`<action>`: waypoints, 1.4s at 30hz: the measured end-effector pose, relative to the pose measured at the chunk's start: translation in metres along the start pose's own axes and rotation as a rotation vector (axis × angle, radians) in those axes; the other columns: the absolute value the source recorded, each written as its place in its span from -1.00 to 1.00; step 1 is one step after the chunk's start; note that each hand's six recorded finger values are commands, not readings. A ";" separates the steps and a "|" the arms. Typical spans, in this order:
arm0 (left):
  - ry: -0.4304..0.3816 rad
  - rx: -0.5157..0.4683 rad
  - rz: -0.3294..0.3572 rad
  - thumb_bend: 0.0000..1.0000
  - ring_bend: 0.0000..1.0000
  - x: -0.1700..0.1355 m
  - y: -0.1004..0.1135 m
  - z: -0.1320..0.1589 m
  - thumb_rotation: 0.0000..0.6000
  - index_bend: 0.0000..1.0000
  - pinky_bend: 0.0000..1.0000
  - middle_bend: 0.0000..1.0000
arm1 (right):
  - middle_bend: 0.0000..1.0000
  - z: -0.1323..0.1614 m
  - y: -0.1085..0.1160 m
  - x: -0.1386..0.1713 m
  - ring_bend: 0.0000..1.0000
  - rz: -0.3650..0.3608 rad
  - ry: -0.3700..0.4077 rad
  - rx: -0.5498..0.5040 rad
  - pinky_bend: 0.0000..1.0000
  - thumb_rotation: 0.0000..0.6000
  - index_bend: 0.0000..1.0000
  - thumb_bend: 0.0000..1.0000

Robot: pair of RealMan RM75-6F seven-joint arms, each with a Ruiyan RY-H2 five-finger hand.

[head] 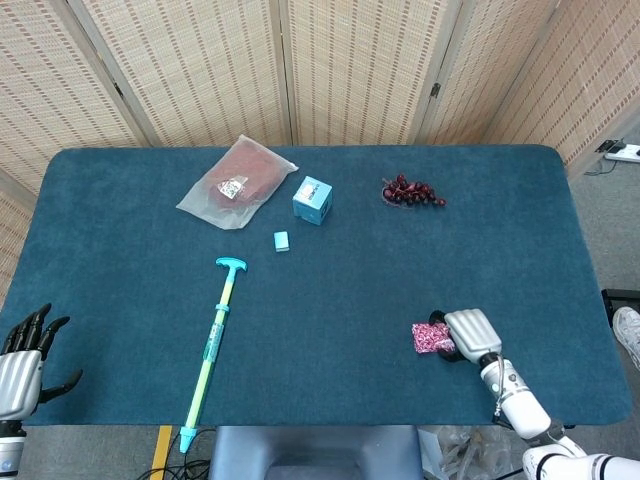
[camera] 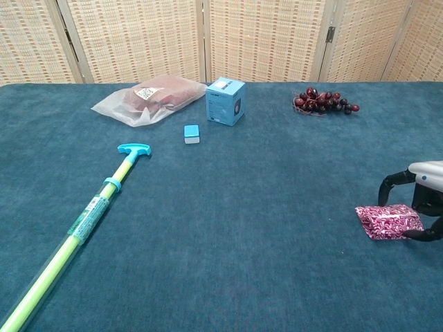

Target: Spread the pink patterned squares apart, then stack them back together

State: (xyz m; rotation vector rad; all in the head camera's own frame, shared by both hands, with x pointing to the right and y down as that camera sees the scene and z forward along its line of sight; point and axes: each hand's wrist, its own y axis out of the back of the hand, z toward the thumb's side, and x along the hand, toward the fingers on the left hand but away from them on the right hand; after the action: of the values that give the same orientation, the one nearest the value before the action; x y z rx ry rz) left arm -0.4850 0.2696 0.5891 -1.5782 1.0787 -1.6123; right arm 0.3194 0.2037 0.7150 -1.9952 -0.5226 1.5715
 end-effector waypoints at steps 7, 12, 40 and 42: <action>0.005 -0.001 0.000 -0.49 -0.91 -0.001 0.000 -0.002 1.00 -0.62 -0.75 -0.91 | 0.99 0.002 -0.002 -0.001 1.00 0.000 0.003 -0.002 1.00 1.00 -0.33 -0.39; 0.001 -0.003 -0.001 -0.49 -0.91 0.000 0.000 -0.002 1.00 -0.62 -0.75 -0.91 | 0.99 0.001 -0.001 0.001 1.00 -0.005 -0.001 -0.005 1.00 1.00 -0.39 -0.40; -0.011 -0.009 0.025 -0.49 -0.91 0.002 0.006 0.000 1.00 -0.62 -0.75 -0.91 | 0.62 -0.028 0.062 0.051 0.69 -0.268 -0.069 -0.005 0.90 1.00 -0.40 -0.31; -0.015 -0.009 0.030 -0.49 -0.91 0.002 0.006 0.001 1.00 -0.62 -0.75 -0.91 | 0.38 -0.034 0.073 0.063 0.42 -0.328 -0.080 0.001 0.63 1.00 -0.41 -0.30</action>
State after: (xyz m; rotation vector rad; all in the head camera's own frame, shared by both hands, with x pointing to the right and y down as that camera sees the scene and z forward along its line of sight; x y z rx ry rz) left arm -0.4849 0.2652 0.5845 -1.5702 1.0985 -1.5752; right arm 0.3654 0.1794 0.6272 -1.7447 -0.8336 1.4481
